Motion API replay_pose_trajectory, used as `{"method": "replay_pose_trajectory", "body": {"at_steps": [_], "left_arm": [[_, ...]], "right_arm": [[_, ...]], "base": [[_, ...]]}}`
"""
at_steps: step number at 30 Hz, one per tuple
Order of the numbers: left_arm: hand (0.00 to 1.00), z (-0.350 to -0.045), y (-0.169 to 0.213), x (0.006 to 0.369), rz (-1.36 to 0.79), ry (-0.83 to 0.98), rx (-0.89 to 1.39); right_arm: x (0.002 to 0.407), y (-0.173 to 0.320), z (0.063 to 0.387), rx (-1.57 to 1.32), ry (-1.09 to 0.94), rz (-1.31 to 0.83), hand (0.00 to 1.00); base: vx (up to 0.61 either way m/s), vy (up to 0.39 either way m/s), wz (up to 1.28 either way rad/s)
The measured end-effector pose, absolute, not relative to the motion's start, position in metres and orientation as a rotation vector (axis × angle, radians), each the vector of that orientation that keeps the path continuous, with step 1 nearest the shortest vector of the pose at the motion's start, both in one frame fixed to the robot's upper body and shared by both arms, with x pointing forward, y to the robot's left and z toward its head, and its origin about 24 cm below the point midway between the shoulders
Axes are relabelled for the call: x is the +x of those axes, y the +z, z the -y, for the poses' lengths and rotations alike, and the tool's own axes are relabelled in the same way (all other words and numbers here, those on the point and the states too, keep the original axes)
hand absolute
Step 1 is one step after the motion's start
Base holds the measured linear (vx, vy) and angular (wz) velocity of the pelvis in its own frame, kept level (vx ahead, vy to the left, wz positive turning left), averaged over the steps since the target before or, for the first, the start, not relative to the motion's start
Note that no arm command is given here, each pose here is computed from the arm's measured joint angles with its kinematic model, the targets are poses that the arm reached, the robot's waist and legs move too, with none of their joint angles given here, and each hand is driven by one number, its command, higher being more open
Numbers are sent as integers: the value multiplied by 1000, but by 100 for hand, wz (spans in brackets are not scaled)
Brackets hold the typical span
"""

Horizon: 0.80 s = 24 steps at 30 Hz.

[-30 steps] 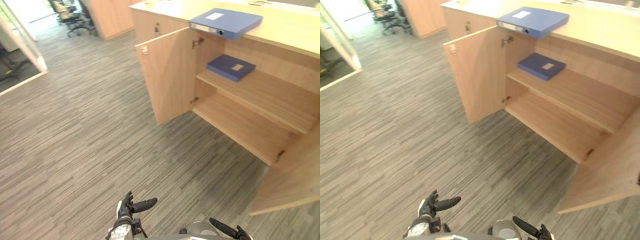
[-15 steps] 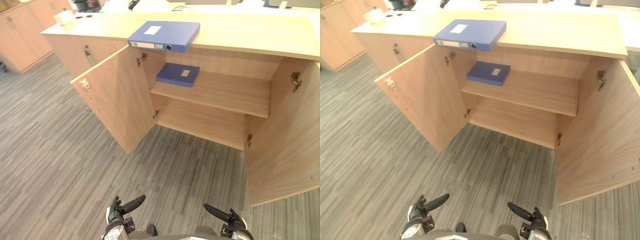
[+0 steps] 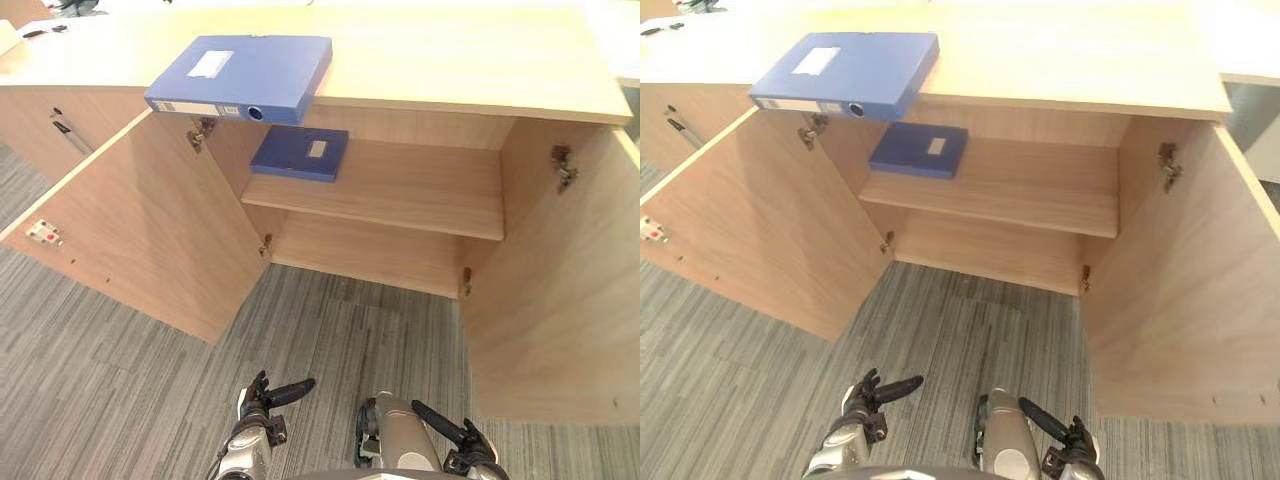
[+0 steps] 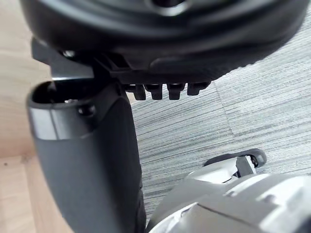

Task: Walk over to the cabinet, pick up the folder, carry it to the office cabinet, place the folder inside the office cabinet, then close the office cabinet door

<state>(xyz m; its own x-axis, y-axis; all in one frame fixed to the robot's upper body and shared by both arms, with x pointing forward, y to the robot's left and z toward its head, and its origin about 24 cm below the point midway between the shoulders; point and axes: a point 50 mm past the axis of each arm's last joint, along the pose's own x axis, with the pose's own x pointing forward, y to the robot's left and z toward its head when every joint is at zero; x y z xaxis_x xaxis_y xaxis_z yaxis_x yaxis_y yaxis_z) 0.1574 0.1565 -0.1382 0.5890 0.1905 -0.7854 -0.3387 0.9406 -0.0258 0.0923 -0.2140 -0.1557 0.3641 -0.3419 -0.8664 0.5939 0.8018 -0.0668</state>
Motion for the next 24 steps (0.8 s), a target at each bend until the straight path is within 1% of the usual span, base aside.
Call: {"method": "replay_pose_trajectory", "body": {"at_steps": [2,5,8,13,17,21,24], "left_arm": [[100,-157,-137,157,-882,312,-179],[100,-159,-135,157,-864,321,-179],[100,-160,-138,150,-881,327,-178],[100,-160,-135,152,-865,345,-186],[100,-160,-135,153,-863,353,-196],[100,-158,-134,155,-859,323,-180],[100,-157,-136,154,-870,327,-206]], "right_arm": [[84,-158,215,271,-617,-1073,100],[90,-156,217,260,-605,-1063,100],[95,-155,219,235,-588,-1055,100],[111,-149,223,225,-581,-1011,100],[112,-149,222,223,-582,-1007,100],[110,-150,219,229,-585,-1023,100],[110,-153,205,252,-559,-1040,100]], "base": [[291,-203,71],[230,-177,18],[151,-86,-38],[91,-29,-59],[135,102,-50],[267,268,-30],[247,267,-39]]}}
